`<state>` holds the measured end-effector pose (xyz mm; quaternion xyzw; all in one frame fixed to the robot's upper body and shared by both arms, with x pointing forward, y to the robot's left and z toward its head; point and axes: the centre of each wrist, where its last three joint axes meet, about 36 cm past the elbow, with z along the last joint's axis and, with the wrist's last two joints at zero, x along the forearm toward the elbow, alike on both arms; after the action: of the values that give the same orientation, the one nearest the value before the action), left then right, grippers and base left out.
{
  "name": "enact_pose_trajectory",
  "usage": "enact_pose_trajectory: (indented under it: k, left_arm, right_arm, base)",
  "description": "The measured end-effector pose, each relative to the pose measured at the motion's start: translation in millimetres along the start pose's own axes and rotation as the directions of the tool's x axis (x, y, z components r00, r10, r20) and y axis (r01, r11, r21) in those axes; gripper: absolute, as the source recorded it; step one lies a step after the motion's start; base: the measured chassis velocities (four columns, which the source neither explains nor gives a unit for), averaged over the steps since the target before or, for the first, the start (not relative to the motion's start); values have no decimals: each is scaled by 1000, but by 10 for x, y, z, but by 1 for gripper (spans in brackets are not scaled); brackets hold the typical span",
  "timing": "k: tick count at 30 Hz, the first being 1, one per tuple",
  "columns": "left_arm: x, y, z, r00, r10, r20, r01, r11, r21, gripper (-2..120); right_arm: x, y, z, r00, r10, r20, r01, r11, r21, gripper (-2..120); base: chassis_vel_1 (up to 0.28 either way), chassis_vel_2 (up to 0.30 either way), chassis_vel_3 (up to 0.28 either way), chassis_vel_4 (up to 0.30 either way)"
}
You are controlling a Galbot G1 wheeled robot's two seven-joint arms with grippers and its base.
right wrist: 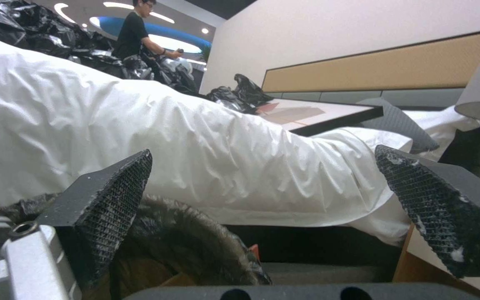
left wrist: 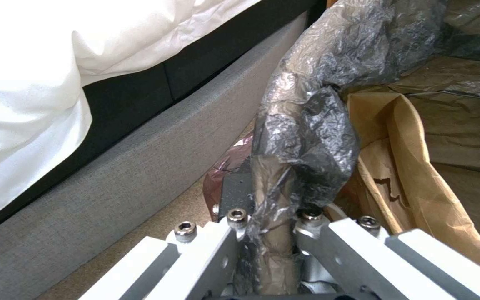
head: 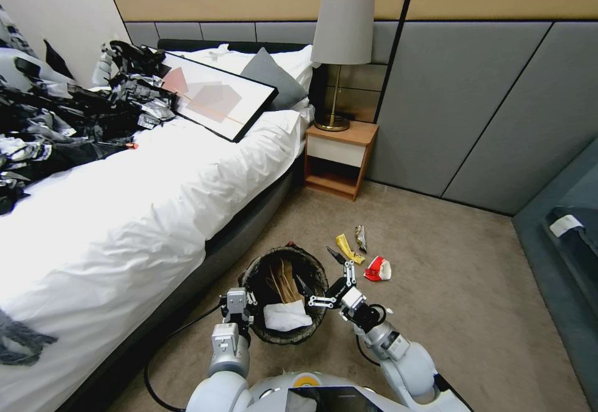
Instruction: Pick up the trash bin, then pick up the garbage from the floor and place it into the trash bin.
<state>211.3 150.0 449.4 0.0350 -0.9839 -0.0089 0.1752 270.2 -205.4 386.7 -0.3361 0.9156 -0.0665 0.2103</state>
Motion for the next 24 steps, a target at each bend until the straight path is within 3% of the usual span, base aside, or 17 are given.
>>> enact_pose_trajectory:
  k: [9,16,20,24]
  left_arm:
    - [6,0,0,1000,1,-1,-1,1000,0,0]
    - [-7,12,15,1000,-6,-4,6,1000,-3,0]
    - [-23,38,29,1000,-15,-5,15,1000,-6,0]
    - [-32,71,33,1000,-25,-6,25,1000,-7,0]
  right_arm:
    - [26,22,194,999,17,-34,-18,1000,-8,100]
    - [45,-18,48,999,54,5,-54,998,15,100]
    - [162,29,-73,991,136,16,-136,990,24,100]
    - [294,91,-216,959,283,8,-283,959,32,100]
  base:
    - [0,0,0,0]
    - [0,0,0,0]
    - [0,0,0,0]
    - [0,0,0,0]
